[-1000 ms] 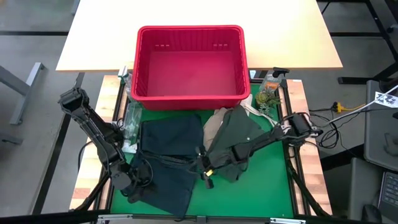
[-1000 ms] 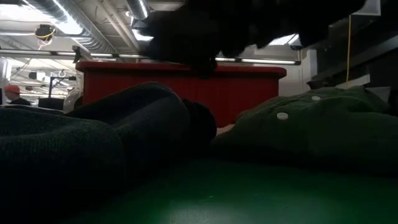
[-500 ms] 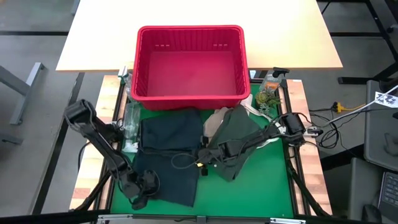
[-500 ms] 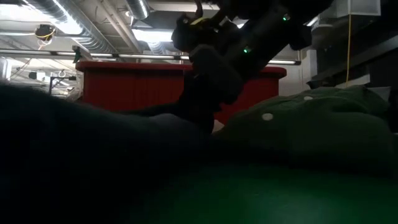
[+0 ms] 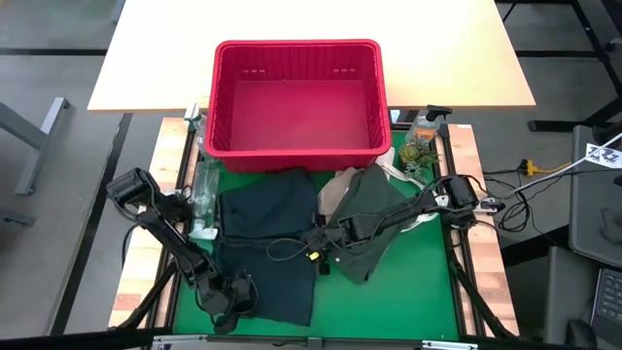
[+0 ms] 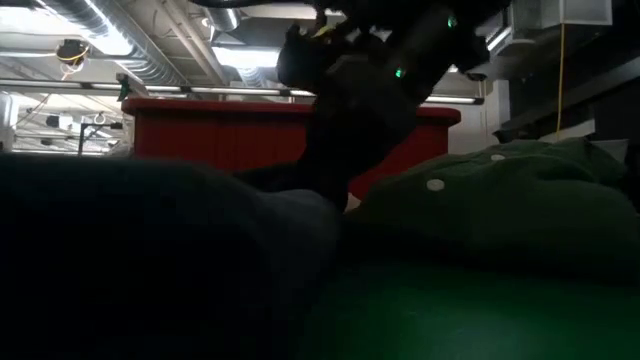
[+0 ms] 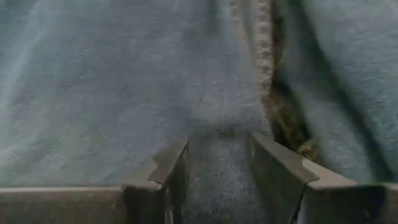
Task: Fold laundry
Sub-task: Fold the dark blue pants
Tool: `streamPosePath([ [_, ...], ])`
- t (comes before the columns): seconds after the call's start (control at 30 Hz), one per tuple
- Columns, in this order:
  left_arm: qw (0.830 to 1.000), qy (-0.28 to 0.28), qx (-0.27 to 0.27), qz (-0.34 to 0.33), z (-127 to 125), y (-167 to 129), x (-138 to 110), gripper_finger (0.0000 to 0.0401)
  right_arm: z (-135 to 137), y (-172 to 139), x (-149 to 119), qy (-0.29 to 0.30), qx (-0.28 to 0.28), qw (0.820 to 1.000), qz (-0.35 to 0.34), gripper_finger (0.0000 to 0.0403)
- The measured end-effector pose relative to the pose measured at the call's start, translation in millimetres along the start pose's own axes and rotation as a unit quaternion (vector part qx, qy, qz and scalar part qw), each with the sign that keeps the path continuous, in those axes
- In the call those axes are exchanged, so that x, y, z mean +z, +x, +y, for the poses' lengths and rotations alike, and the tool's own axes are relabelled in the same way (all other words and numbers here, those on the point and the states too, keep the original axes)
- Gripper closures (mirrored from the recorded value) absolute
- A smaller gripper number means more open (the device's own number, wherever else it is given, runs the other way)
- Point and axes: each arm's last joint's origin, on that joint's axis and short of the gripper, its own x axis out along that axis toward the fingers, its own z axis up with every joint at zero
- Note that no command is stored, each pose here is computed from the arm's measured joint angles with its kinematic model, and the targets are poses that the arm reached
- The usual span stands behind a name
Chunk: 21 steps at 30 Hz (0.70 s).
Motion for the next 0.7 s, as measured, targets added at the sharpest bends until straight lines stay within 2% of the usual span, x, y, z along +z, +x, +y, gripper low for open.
streamPosePath([
  [0.2,0.996,0.078,-0.004,-0.036,-13.9,3.0,30.7,0.0280,28.7,-28.1,30.6,-0.031,0.032,0.997,0.066,0.0237],
  [0.3,0.993,0.111,-0.013,-0.034,-24.8,2.7,44.0,0.0280,44.0,-42.4,45.6,-0.056,0.042,0.995,0.067,0.0237],
  [0.4,0.988,0.154,-0.009,0.004,-38.9,-0.3,51.1,0.0280,59.4,-51.0,52.9,-0.070,0.054,0.994,0.060,0.0237],
  [0.53,0.979,0.183,0.045,0.080,-55.5,-11.5,53.2,0.0280,81.8,-58.0,56.1,-0.115,0.074,0.990,0.036,0.0237],
  [0.7,0.972,0.153,0.105,0.142,-64.8,-26.0,39.1,0.0280,101.9,-61.6,48.5,-0.182,0.090,0.978,0.038,0.0237],
])
